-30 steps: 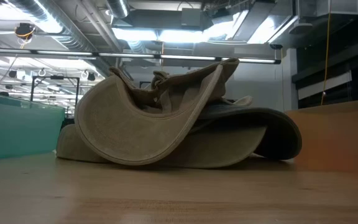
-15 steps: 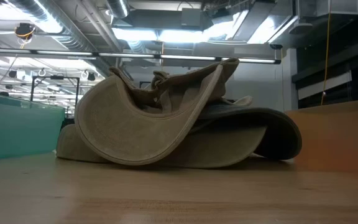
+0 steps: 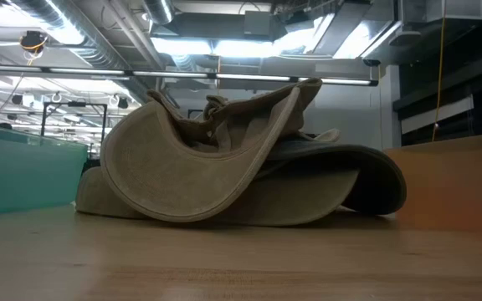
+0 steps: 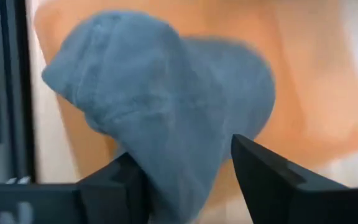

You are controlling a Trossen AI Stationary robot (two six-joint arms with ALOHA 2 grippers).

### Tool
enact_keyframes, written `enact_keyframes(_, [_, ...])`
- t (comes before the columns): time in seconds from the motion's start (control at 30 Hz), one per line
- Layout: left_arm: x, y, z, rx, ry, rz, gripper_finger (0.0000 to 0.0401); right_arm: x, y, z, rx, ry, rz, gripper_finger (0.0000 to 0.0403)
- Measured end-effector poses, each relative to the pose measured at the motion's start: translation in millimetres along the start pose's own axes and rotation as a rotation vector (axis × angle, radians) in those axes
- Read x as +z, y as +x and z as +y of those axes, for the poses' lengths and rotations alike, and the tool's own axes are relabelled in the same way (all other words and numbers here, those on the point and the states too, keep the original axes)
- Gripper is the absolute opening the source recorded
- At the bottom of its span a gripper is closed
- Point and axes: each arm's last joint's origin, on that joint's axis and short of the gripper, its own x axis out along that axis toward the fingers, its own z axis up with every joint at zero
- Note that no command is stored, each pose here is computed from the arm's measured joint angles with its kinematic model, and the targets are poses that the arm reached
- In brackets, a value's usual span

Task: Pick & Place hat
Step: Put the blue cap into the orange bin, then put the brown cap into the blue bin

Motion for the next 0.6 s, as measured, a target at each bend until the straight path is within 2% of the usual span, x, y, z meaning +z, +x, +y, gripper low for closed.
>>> enact_keyframes(0.1, [0.1,-0.1,0.1,0.000,0.000,0.000,0.0175,10.8,-9.9,-0.5,0.027,0.045,0.076,0.0207])
enact_keyframes(0.3, [-3.5,-0.3,-0.2,-0.005,0.026,0.032,0.0177,37.0,-48.2,0.9,0.108,0.050,0.050,0.0193])
enact_keyframes(0.43, [-8.1,-0.5,-0.6,-0.010,0.056,0.072,0.0174,57.9,-73.2,-5.2,0.092,0.068,-0.112,0.0180])
enact_keyframes(0.6, [-13.6,-1.3,-3.0,-0.083,0.049,0.116,0.0173,90.4,-78.2,-12.9,0.018,-0.021,-0.343,0.0170])
